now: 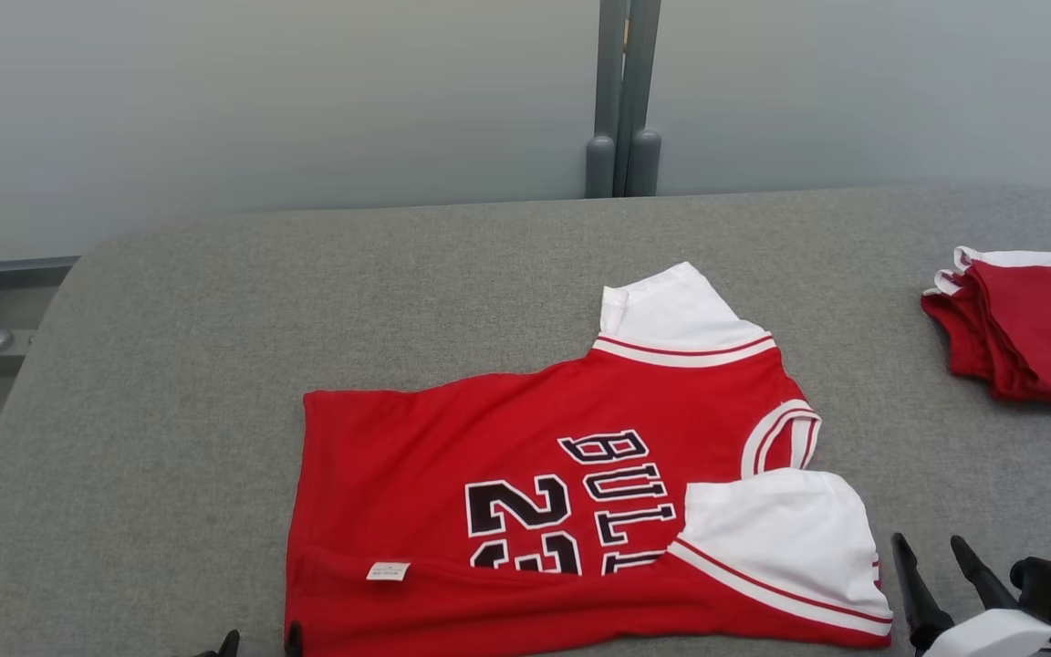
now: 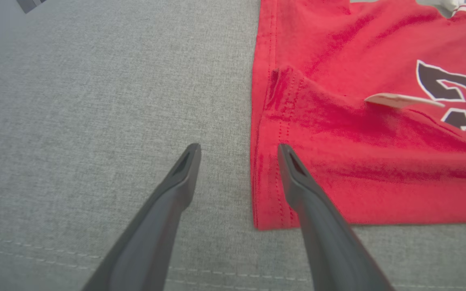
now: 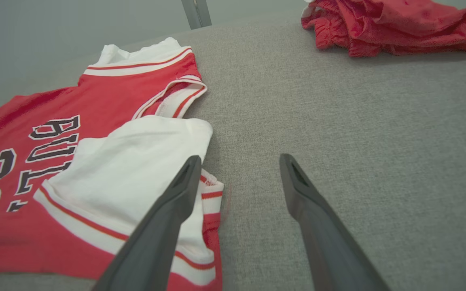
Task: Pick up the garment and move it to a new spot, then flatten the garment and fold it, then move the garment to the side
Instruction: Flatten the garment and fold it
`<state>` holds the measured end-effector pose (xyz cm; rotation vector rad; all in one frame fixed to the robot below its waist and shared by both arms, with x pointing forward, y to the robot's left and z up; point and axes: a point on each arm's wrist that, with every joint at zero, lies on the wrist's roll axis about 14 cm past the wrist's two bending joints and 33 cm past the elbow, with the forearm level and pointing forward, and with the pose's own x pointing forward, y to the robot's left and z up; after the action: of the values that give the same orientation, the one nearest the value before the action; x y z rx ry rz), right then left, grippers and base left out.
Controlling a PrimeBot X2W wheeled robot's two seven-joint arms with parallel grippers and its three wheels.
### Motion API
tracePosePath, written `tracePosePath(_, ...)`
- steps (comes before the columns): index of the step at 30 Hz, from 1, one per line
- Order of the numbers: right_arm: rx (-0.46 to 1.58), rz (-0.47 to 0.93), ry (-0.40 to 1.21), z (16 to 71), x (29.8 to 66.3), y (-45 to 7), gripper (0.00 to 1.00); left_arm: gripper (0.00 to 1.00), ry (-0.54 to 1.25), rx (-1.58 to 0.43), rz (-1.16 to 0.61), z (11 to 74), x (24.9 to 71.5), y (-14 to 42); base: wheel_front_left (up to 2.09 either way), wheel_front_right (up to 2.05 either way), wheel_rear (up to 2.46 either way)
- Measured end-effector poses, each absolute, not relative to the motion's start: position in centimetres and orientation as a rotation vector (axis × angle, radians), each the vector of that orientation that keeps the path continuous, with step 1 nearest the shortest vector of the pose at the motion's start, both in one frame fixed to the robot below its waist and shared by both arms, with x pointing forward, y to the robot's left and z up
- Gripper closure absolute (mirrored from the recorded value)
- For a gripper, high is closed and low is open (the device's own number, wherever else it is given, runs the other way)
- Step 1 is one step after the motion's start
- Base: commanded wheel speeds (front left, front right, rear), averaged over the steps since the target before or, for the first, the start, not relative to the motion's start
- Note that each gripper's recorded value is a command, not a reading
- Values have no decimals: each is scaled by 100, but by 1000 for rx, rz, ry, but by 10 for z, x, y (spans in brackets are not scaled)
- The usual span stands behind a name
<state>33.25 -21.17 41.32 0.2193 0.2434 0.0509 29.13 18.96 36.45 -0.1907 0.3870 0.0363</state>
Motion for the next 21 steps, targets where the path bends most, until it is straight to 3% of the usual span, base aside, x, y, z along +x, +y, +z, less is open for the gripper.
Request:
tracePosePath(13, 169, 120, 96, 456, 387, -182, 0, 0, 218, -132, -19, 419, 374, 187, 0, 0, 0)
tracePosePath(21, 171, 164, 104, 451, 415, -163, 0, 0, 250, -62, -62, 419, 430, 189, 0, 0, 0)
